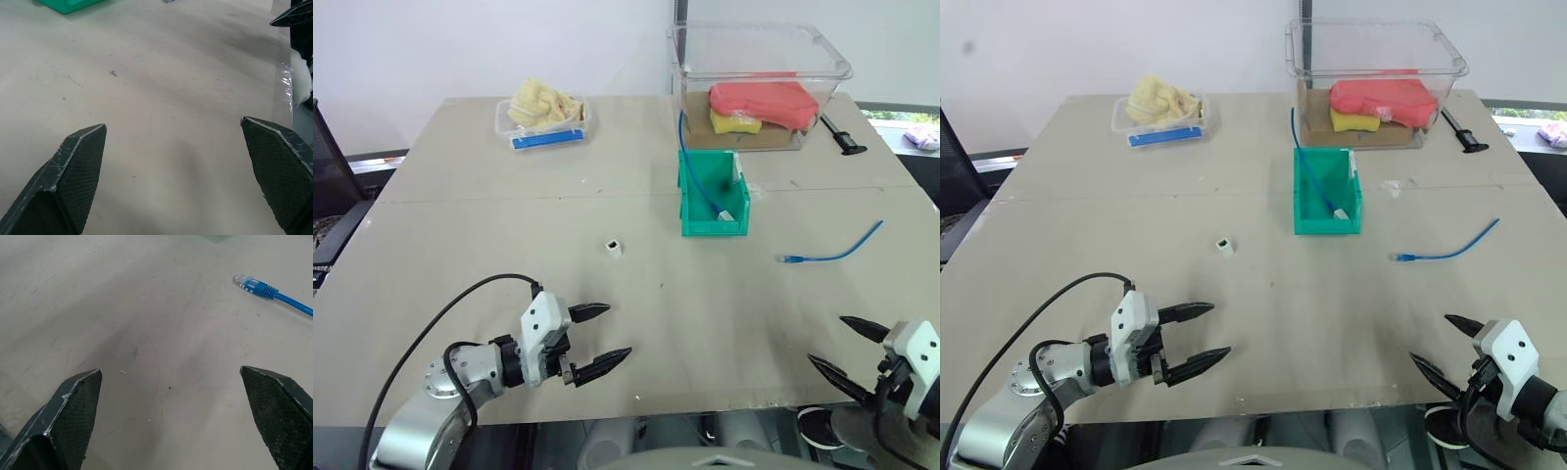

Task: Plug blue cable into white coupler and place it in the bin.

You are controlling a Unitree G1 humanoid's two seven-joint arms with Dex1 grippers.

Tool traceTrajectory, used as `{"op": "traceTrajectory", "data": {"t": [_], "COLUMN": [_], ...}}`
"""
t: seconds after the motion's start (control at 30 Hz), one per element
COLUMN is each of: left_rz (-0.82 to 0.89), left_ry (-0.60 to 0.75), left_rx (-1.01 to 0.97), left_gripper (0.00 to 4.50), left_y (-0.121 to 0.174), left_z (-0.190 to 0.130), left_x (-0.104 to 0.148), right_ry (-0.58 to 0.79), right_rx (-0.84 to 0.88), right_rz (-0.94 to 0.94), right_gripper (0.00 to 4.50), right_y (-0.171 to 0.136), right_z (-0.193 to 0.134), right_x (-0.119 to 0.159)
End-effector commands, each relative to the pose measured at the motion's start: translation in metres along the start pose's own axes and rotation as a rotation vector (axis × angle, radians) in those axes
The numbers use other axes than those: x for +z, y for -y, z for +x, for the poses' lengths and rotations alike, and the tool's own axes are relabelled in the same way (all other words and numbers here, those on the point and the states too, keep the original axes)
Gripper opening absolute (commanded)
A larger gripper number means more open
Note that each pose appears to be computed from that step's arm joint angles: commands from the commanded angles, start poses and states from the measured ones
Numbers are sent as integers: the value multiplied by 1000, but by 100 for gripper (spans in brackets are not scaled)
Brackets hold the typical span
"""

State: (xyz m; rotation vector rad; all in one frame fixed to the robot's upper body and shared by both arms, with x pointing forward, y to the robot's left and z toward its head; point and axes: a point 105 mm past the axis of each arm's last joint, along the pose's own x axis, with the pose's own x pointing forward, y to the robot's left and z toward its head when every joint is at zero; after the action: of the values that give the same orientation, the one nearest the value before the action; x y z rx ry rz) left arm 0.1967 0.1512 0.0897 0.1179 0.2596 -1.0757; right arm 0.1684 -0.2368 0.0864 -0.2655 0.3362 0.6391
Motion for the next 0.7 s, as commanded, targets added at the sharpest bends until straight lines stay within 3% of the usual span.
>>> {"op": "traceTrajectory", "data": {"t": [0.03,0.23,0.43,0.57,0.67,0.7], "left_rz": [22,63,182,216,220,220], "left_ry": [46,135,133,129,132,135], "left_rx": [1,-41,-143,-185,-201,-202], "left_gripper": [450,450,450,450,450,450], "left_y": [-1,-4,3,5,6,6], "left_z": [0,10,18,20,21,22], "left_x": [11,34,48,48,48,48], "right_ry": [39,6,-101,-192,-252,-272], "right_rx": [-44,-116,-13,71,106,121], "right_rz": [-55,-190,-243,-269,-286,-293], "right_gripper": [446,446,446,446,367,367], "right_y": [14,50,86,102,111,114], "right_z": [2,28,55,71,83,88], "right_x": [15,51,66,62,54,52]}}
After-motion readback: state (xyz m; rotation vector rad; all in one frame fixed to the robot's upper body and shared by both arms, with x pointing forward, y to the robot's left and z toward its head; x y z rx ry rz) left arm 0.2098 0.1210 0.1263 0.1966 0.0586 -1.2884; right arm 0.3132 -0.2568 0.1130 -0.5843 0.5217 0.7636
